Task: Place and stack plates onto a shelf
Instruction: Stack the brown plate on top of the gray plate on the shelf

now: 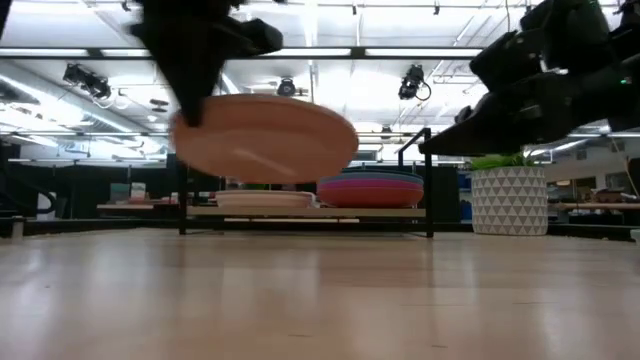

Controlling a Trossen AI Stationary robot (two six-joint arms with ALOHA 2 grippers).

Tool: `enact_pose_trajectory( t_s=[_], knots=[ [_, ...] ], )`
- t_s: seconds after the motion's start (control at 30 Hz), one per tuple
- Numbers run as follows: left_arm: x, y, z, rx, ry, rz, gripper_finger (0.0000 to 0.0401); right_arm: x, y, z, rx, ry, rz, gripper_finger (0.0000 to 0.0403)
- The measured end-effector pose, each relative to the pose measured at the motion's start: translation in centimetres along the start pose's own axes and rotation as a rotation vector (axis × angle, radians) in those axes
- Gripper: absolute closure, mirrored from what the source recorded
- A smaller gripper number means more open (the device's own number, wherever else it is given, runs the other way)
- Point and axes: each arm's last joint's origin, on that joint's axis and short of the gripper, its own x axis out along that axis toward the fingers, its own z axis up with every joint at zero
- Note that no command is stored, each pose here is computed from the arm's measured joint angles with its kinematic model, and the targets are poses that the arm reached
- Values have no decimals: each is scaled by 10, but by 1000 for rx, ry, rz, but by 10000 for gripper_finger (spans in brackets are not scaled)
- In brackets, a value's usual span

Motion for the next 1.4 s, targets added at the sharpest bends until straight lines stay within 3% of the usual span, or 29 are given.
enact_pose_trajectory(
  t_s=[0.17,0.53,0.7,0.97,1.17,1.4],
  knots=[
    [-11,64,-20,-139,-7,60,387,-6,18,-2,20,24,3,316],
    [7,216,-93,-667,9,121,385,-26,53,-12,86,75,-98,316],
    [16,258,-118,-749,-55,167,384,-33,63,-12,102,58,-117,316],
    [57,272,-127,-760,77,73,383,-39,69,-15,93,57,-144,316],
    [65,265,-117,-703,95,52,380,-39,69,-14,73,55,-148,316],
    [64,261,-112,-681,94,63,324,-37,67,-13,39,47,-158,316]
  ],
)
